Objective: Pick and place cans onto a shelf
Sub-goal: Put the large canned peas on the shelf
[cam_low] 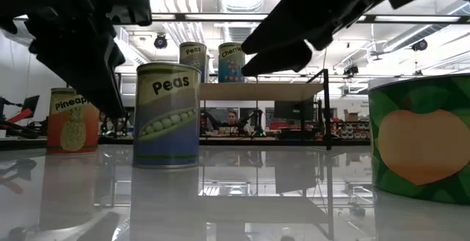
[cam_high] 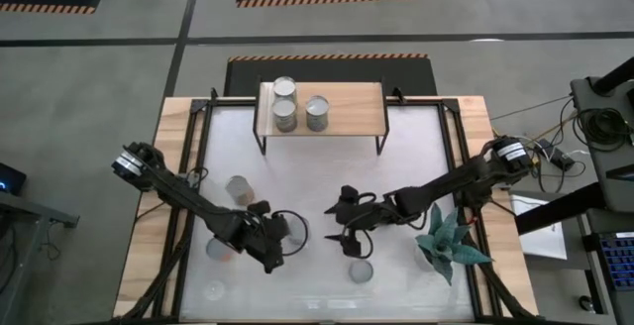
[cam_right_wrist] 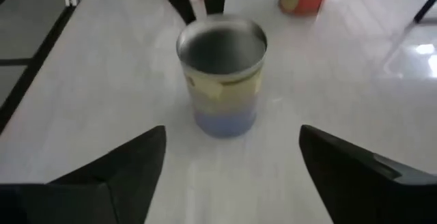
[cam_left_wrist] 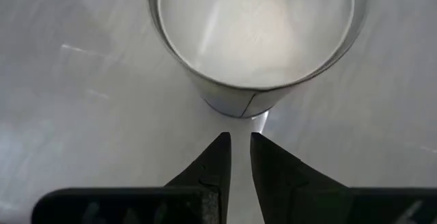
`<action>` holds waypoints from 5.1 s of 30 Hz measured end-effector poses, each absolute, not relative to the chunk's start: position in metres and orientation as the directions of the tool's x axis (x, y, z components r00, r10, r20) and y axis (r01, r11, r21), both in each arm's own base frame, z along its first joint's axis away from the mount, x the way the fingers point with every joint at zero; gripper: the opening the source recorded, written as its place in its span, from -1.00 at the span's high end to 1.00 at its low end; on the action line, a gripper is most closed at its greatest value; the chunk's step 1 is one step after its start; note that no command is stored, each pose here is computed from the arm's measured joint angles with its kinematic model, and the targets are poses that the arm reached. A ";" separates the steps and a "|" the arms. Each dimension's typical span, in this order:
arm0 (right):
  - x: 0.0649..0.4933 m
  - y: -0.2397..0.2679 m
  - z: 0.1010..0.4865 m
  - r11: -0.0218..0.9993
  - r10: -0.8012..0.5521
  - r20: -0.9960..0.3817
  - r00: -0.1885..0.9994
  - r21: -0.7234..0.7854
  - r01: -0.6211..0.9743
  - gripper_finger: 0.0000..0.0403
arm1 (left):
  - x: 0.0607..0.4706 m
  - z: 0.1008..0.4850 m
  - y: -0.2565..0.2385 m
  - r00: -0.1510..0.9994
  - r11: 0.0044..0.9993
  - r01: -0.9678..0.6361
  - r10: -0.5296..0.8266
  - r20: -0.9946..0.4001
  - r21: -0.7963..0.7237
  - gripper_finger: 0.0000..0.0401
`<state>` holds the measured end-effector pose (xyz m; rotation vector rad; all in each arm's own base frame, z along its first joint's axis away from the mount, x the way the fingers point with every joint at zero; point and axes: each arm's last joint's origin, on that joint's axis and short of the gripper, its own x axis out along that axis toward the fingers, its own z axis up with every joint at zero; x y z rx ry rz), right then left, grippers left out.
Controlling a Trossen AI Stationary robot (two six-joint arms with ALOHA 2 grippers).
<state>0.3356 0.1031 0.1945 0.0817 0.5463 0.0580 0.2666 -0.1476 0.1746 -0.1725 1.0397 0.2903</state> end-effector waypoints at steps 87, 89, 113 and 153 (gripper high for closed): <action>0.299 -0.204 0.294 0.893 -0.437 -0.279 0.855 -0.024 0.449 -0.50 | 0.214 0.323 -0.110 0.880 0.887 -0.190 0.343 -0.328 0.420 0.81; 0.299 -0.203 0.291 0.897 -0.434 -0.287 0.854 -0.058 0.437 -0.50 | 0.214 0.323 -0.110 0.880 0.887 -0.188 0.343 -0.328 0.423 0.81; 0.291 -0.198 0.293 0.895 -0.417 -0.371 0.829 -0.009 0.446 -0.75 | 0.214 0.323 -0.110 0.880 0.879 -0.177 0.343 -0.330 0.443 0.81; 0.314 -0.210 0.315 0.750 -0.423 -0.676 0.603 0.112 0.652 0.96 | 0.214 0.320 -0.109 0.874 0.820 -0.141 0.366 -0.318 0.555 0.81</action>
